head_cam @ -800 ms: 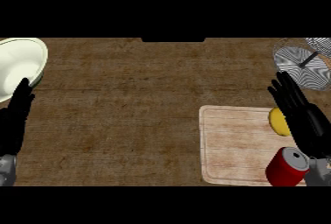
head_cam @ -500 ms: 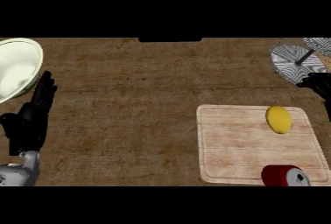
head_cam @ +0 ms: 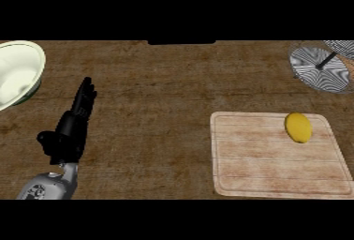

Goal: Pick the lemon from the cutting board and place it in the tiered basket

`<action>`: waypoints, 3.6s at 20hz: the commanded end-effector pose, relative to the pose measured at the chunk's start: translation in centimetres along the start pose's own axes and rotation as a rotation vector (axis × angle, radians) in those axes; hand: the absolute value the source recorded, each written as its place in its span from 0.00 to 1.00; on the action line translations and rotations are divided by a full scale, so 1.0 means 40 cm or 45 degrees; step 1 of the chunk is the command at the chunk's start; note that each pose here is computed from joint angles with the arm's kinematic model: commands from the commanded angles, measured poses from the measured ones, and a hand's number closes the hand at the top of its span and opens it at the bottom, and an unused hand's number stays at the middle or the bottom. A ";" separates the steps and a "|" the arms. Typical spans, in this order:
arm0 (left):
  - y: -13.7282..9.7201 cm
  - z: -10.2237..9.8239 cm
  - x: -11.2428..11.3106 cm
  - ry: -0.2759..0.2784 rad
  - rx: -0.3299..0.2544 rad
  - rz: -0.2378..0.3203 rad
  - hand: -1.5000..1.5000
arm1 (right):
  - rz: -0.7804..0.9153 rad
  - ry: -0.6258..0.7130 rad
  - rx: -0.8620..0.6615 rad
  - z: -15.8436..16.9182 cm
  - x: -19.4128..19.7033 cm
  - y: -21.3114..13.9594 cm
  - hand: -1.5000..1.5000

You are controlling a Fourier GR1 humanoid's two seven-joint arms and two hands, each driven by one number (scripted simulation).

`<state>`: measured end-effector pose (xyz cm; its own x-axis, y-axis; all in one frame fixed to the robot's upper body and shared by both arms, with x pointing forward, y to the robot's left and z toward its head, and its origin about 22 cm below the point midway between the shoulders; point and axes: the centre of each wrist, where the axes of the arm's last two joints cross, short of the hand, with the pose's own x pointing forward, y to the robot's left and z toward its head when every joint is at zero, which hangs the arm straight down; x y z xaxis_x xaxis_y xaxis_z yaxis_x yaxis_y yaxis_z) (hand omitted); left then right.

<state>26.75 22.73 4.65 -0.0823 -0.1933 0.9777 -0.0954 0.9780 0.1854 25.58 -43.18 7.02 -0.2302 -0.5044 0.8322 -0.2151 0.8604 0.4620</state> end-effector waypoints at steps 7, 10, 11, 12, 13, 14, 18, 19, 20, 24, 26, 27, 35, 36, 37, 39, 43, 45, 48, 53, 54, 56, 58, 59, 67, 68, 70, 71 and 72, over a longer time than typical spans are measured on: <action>-0.031 0.024 -0.029 -0.007 -0.006 0.011 0.50 | 0.705 0.168 0.375 0.060 0.414 -0.070 0.00; -0.063 0.007 -0.024 -0.010 -0.021 0.001 0.50 | 1.043 0.274 0.528 -0.004 0.502 0.032 0.00; -0.036 0.003 -0.017 -0.019 -0.017 0.004 0.50 | 1.130 0.306 0.545 -0.004 0.517 0.048 0.00; -0.060 0.015 -0.028 0.005 -0.022 0.014 0.50 | 1.260 0.287 0.555 -0.022 0.561 0.095 0.00; -0.033 0.016 -0.036 0.004 -0.010 -0.005 0.50 | 1.349 0.322 0.581 -0.027 0.554 0.123 0.00; -0.077 -0.002 -0.008 -0.025 -0.035 0.006 0.50 | 1.448 0.324 0.605 -0.057 0.555 0.165 0.00; -0.074 0.004 -0.025 0.002 -0.027 0.014 0.50 | 1.707 0.389 0.665 -0.053 0.494 0.246 0.00; -0.030 0.012 -0.033 -0.027 -0.017 -0.006 0.50 | 1.742 0.427 0.662 -0.049 0.501 0.253 0.00; -0.064 0.006 -0.015 -0.020 -0.039 -0.005 0.50 | 1.766 0.425 0.680 -0.043 0.436 0.275 0.00; -0.070 0.002 -0.035 -0.006 -0.034 -0.015 0.50 | 1.837 0.506 0.684 -0.061 0.416 0.286 0.00; -0.106 0.003 -0.022 -0.002 -0.060 0.000 0.50 | 1.832 0.531 0.663 -0.090 0.406 0.307 0.00; -0.057 0.028 -0.014 -0.014 -0.064 0.005 0.50 | 1.833 0.557 0.686 -0.085 0.380 0.298 0.00; -0.088 0.008 -0.014 -0.004 -0.048 0.022 0.50 | 1.909 0.670 0.749 -0.097 0.349 0.324 0.00; -0.063 -0.008 -0.008 0.002 -0.045 0.019 0.50 | 1.933 0.702 0.738 -0.101 0.343 0.341 0.00; -0.101 0.035 -0.005 -0.025 -0.064 0.022 0.50 | 1.973 0.738 0.725 -0.108 0.321 0.354 0.00; -0.051 -0.008 -0.055 0.002 -0.028 0.008 0.50 | 1.960 0.774 0.760 -0.063 0.315 0.351 0.00; -0.059 0.003 -0.007 -0.008 -0.032 -0.005 0.50 | 2.014 0.829 0.731 -0.080 0.326 0.361 0.00; -0.052 0.001 -0.012 -0.011 -0.041 -0.009 0.50 | 2.015 0.836 0.720 -0.076 0.334 0.320 0.00; -0.073 0.019 -0.080 -0.009 -0.040 0.012 0.50 | 2.091 0.815 0.675 -0.047 0.264 0.321 0.00; -0.073 -0.030 0.006 -0.015 -0.045 -0.001 0.50 | 2.177 0.830 0.715 -0.106 0.286 0.338 0.00; -0.088 -0.052 0.011 -0.020 -0.032 -0.014 0.50 | 2.172 0.814 0.735 -0.070 0.242 0.309 0.00; -0.038 0.010 -0.010 -0.015 -0.048 0.006 0.50 | 2.176 0.812 0.736 -0.079 0.244 0.297 0.00; -0.070 0.023 -0.008 -0.001 -0.047 0.024 0.50 | 2.189 0.774 0.806 -0.057 0.264 0.322 0.00; -0.072 0.008 -0.034 0.003 -0.023 0.023 0.50 | 2.237 0.731 0.811 -0.057 0.232 0.314 0.00; -0.077 0.008 -0.041 -0.015 -0.043 0.010 0.50 | 2.335 0.698 0.722 -0.089 0.173 0.287 0.00; -0.059 -0.031 -0.008 0.005 -0.046 -0.001 0.50 | 2.330 0.712 0.684 -0.100 0.186 0.299 0.00; -0.023 -0.016 -0.021 -0.031 -0.049 0.021 0.50 | 2.358 0.762 0.648 -0.069 0.130 0.254 0.00; -0.100 0.009 -0.066 -0.004 -0.042 0.002 0.50 | 2.347 0.735 0.635 -0.089 0.233 0.261 0.00; -0.055 0.003 -0.045 -0.013 -0.047 0.009 0.50 | 2.317 0.781 0.636 -0.110 0.161 0.221 0.00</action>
<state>27.07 20.28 2.63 -0.0930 -0.1866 0.9780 -0.0598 0.9816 0.1816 24.99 -37.64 19.09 -0.2105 0.9642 0.1614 -0.3608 0.0768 -0.9295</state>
